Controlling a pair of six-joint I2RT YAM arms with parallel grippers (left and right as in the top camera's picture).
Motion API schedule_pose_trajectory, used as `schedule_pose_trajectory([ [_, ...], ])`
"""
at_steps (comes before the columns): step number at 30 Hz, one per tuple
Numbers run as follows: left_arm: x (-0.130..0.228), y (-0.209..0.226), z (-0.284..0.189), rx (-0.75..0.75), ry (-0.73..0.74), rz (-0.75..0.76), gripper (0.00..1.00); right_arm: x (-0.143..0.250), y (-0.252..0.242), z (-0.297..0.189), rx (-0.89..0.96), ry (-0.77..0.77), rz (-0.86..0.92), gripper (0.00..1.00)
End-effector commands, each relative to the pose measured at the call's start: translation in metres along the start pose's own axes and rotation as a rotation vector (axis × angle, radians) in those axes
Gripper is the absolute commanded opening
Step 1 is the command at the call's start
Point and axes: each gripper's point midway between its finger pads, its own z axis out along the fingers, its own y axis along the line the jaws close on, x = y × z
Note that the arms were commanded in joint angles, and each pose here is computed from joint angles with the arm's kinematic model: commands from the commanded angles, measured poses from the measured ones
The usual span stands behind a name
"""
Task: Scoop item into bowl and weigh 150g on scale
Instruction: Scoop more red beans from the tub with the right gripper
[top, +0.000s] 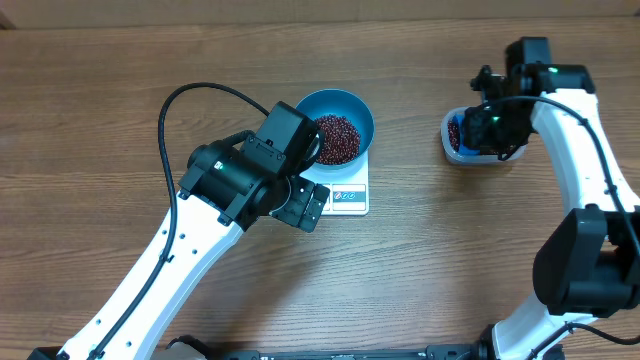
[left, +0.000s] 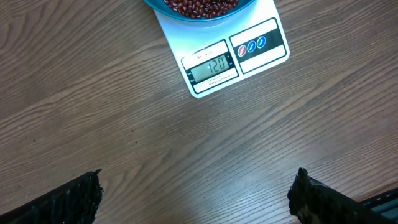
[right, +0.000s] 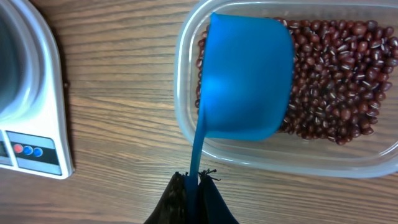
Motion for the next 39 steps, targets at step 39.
schedule_pose_trajectory([
  [39,0.000,0.000,0.002,-0.008,0.004,-0.001,1.00,0.002,-0.035,-0.036,-0.441,-0.172,0.152,0.04],
])
